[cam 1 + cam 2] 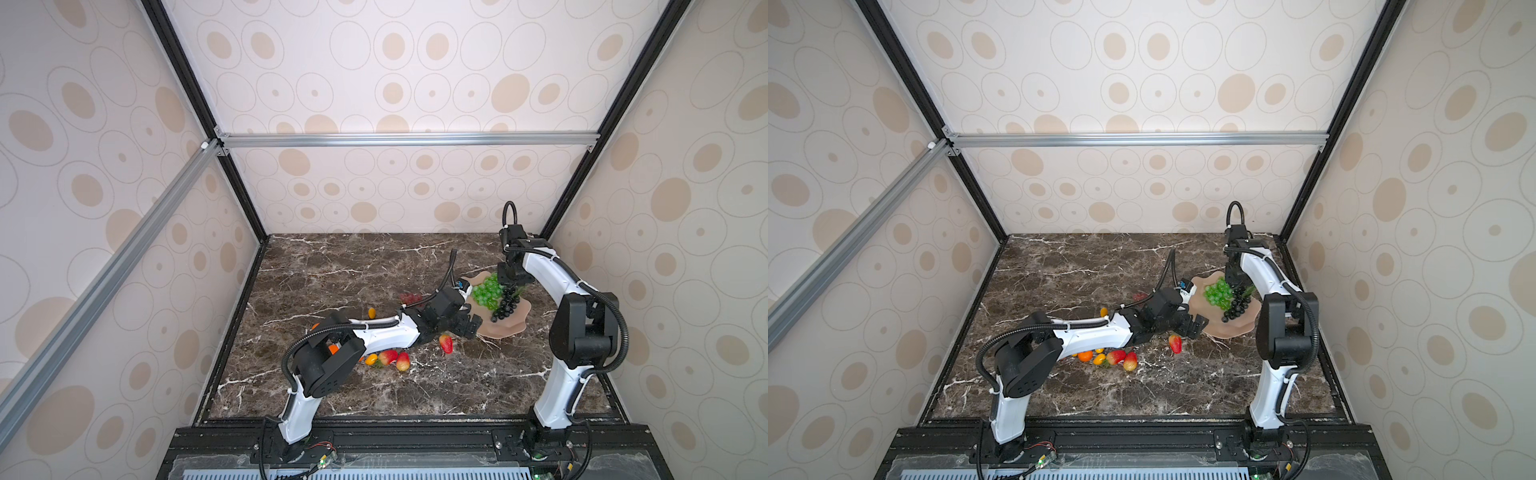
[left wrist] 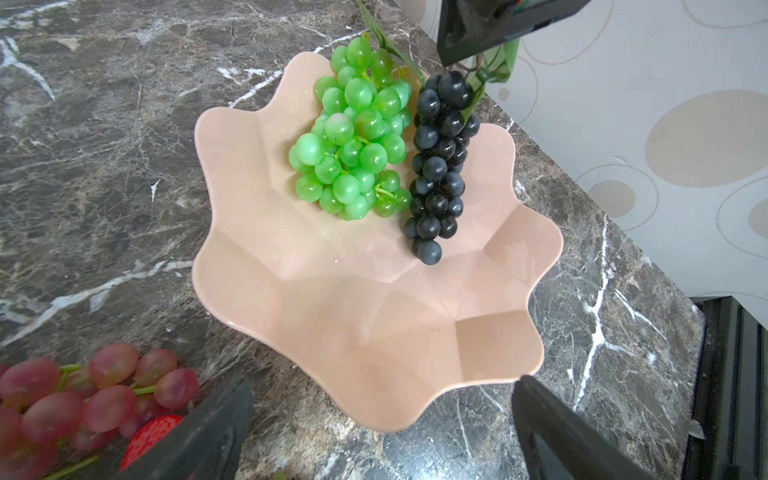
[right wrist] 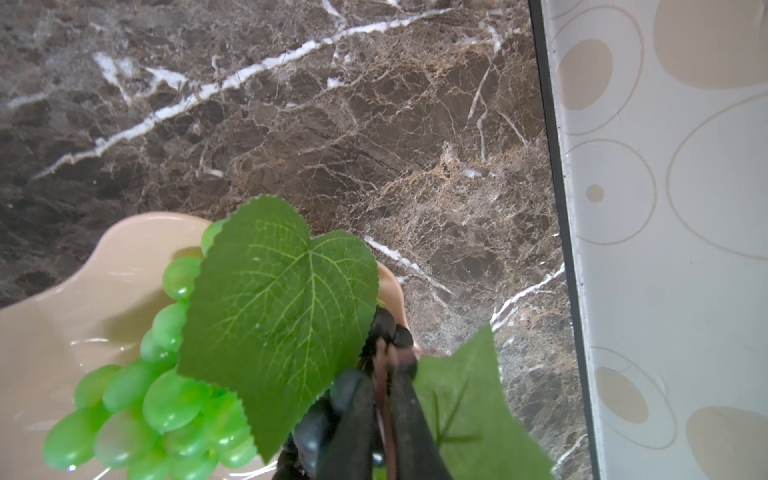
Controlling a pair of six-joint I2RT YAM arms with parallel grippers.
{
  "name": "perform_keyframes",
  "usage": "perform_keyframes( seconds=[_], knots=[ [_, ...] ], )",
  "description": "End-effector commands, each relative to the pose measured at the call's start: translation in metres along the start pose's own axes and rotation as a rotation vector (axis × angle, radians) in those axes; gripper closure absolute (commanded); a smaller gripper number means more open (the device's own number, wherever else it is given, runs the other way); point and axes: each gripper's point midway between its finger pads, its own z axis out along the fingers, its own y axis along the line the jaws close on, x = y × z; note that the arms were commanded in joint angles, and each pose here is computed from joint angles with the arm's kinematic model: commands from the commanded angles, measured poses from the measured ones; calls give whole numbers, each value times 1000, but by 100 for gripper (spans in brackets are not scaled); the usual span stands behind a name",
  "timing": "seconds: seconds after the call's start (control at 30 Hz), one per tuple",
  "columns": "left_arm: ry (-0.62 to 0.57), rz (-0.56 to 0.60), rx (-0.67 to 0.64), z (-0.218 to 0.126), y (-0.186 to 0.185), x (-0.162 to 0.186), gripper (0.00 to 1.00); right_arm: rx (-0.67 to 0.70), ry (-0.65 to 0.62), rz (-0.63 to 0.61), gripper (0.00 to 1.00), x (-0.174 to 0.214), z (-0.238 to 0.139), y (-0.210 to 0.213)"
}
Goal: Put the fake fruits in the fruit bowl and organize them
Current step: 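Lower the dark grapes into the bowl beside the green grapes and open the right gripper, then raise the right gripper from the bowl while the left arm draws back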
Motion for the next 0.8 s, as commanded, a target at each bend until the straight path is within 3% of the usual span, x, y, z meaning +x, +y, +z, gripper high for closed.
perform_keyframes(
  seconds=[0.0, 0.13, 0.33, 0.77],
  knots=[
    [-30, 11, 1, -8, -8, -11, 2, -9, -15, 15, 79, -6, -8, -4],
    [-39, 14, -4, -11, -8, -14, 2, -32, -43, 26, 70, -10, -20, -5],
    [-59, 30, -22, -18, -6, -23, 2, -76, -89, 44, 64, -13, -42, -6],
    [-147, 50, -69, -48, -1, -49, 2, -241, -227, 87, 63, 2, -100, 8]
  ],
)
